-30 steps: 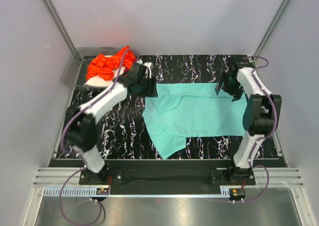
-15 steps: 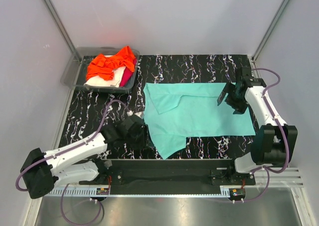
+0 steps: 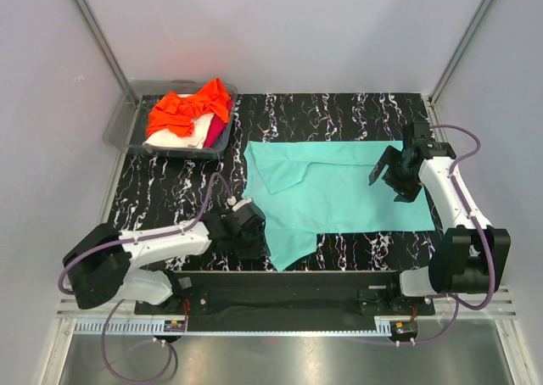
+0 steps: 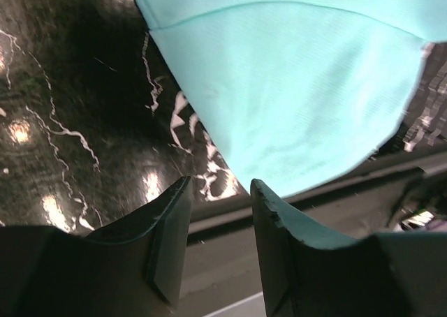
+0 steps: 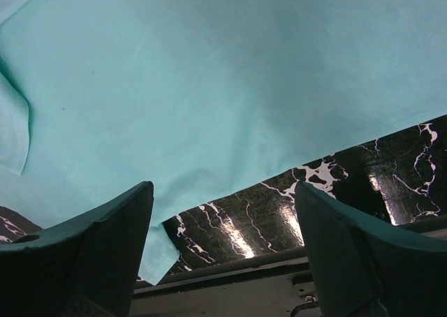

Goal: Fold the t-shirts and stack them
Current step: Fold the tshirt

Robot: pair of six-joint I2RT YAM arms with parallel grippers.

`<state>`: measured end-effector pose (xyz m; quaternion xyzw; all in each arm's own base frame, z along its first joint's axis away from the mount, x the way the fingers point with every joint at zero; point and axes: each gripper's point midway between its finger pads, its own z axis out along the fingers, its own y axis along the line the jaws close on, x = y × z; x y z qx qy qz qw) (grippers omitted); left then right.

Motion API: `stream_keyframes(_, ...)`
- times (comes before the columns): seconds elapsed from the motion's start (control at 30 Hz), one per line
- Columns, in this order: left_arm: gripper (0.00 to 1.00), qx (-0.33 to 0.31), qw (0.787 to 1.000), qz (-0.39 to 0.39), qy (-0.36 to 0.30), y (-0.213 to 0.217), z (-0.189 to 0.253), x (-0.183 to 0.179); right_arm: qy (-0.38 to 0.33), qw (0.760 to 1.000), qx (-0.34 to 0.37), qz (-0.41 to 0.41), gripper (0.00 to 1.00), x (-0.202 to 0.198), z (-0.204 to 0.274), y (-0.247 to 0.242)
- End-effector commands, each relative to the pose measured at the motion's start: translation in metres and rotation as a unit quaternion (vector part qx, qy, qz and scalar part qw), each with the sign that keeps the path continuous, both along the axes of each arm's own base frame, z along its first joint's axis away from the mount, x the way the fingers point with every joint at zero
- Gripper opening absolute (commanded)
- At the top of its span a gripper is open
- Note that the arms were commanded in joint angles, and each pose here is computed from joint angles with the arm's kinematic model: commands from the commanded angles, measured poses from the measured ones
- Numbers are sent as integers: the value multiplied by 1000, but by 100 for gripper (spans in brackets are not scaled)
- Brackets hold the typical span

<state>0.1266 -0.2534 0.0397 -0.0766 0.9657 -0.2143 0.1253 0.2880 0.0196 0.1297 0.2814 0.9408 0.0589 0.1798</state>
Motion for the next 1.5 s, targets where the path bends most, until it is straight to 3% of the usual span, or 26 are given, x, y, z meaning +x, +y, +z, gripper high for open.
stream_keyframes(0.0, 43, -7, 999, 15, -29, -17, 7, 21, -15, 1000, -5, 3, 89, 0, 7, -3)
stream_keyframes(0.57, 39, 63, 998, 24, 16, -11, -32, 19, 25, 1000, -6, -12, 88, -19, -20, -18)
stream_keyframes(0.67, 30, 72, 997, 24, 17, -8, -35, 21, 29, 999, 5, -26, 86, -21, -23, -22)
stream_keyframes(0.83, 1, 75, 997, 7, 11, -9, -31, 25, 45, 993, 42, -102, 81, -33, -37, -46)
stream_keyframes(0.87, 0, 74, 997, -2, 8, -10, -29, 25, 56, 990, 55, -117, 78, -40, -45, -49)
stream_keyframes(1.1, 0, 37, 998, -48, -25, -26, 4, 31, 71, 969, 29, -234, 69, -63, -54, -101)
stream_keyframes(1.27, 0, 21, 995, -88, -50, -40, 29, 38, 52, 942, 31, -330, 68, -70, -56, -144)
stream_keyframes(1.47, 0, 12, 992, -115, -50, -45, 35, 38, 32, 926, 36, -375, 69, -74, -70, -166)
